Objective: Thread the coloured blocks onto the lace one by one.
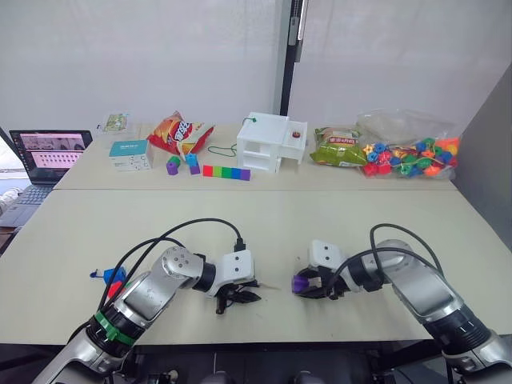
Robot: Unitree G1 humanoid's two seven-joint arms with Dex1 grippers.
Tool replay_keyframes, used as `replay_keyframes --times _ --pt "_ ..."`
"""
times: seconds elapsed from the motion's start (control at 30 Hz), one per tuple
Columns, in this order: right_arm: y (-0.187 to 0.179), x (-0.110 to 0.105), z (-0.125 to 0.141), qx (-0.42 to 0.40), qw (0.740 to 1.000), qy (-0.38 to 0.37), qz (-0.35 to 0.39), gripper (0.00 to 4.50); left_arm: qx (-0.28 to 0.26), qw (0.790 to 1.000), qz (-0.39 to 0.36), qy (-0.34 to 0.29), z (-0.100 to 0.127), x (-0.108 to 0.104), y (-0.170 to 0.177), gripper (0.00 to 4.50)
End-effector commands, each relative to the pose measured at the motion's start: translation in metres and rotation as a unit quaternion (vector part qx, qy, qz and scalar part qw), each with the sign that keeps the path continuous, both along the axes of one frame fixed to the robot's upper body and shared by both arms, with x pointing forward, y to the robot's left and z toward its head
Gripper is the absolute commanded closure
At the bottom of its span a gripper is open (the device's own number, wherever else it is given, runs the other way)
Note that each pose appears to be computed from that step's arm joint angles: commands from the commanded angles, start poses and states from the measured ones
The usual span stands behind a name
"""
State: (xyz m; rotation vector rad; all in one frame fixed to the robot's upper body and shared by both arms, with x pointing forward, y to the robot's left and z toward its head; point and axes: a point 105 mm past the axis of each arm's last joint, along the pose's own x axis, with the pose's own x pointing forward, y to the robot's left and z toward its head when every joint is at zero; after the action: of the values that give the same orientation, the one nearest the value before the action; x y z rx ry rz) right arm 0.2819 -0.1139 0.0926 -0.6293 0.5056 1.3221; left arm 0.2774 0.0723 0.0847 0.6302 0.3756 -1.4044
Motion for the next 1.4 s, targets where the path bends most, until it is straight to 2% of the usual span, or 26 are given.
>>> replay_keyframes --times 0.03,0.23,0.43,0.67,0.8,0.97,1.1,1.23,1.4 --pt "0.003 -0.010 -0.014 -0.006 1.000 0.027 0.003 3.14 -0.002 1.000 0.016 -0.009 0.007 0.010 0.004 3.03" --pt "0.005 -0.011 -0.014 -0.004 1.000 0.025 0.001 3.14 -0.016 1.000 0.022 -0.006 0.016 0.014 0.007 3.03" --pt "0.006 -0.010 -0.014 -0.002 1.000 0.023 0.000 3.14 -0.026 1.000 0.005 0.012 0.022 0.006 0.013 3.03" --pt "0.008 -0.009 -0.015 0.002 1.000 0.023 -0.002 3.14 -0.046 0.999 0.003 0.000 0.032 0.005 0.013 3.03" --pt "0.009 -0.009 -0.015 0.003 1.000 0.023 -0.003 3.14 -0.044 0.999 0.009 -0.019 0.025 0.012 0.008 3.03" --pt "0.008 -0.008 -0.014 0.004 1.000 0.022 -0.006 3.14 -0.032 0.999 0.002 -0.022 0.007 0.014 0.001 3.03" --pt "0.007 -0.008 -0.013 0.003 1.000 0.021 -0.008 3.14 -0.010 1.000 0.000 -0.015 -0.008 0.014 0.006 3.03" --pt "0.006 -0.009 -0.012 0.003 1.000 0.021 -0.009 3.14 -0.009 1.000 0.001 -0.011 -0.012 0.013 0.010 3.03" --pt "0.007 -0.009 -0.012 0.004 1.000 0.022 -0.008 3.14 -0.014 1.000 0.007 -0.012 -0.012 0.014 0.011 4.48"
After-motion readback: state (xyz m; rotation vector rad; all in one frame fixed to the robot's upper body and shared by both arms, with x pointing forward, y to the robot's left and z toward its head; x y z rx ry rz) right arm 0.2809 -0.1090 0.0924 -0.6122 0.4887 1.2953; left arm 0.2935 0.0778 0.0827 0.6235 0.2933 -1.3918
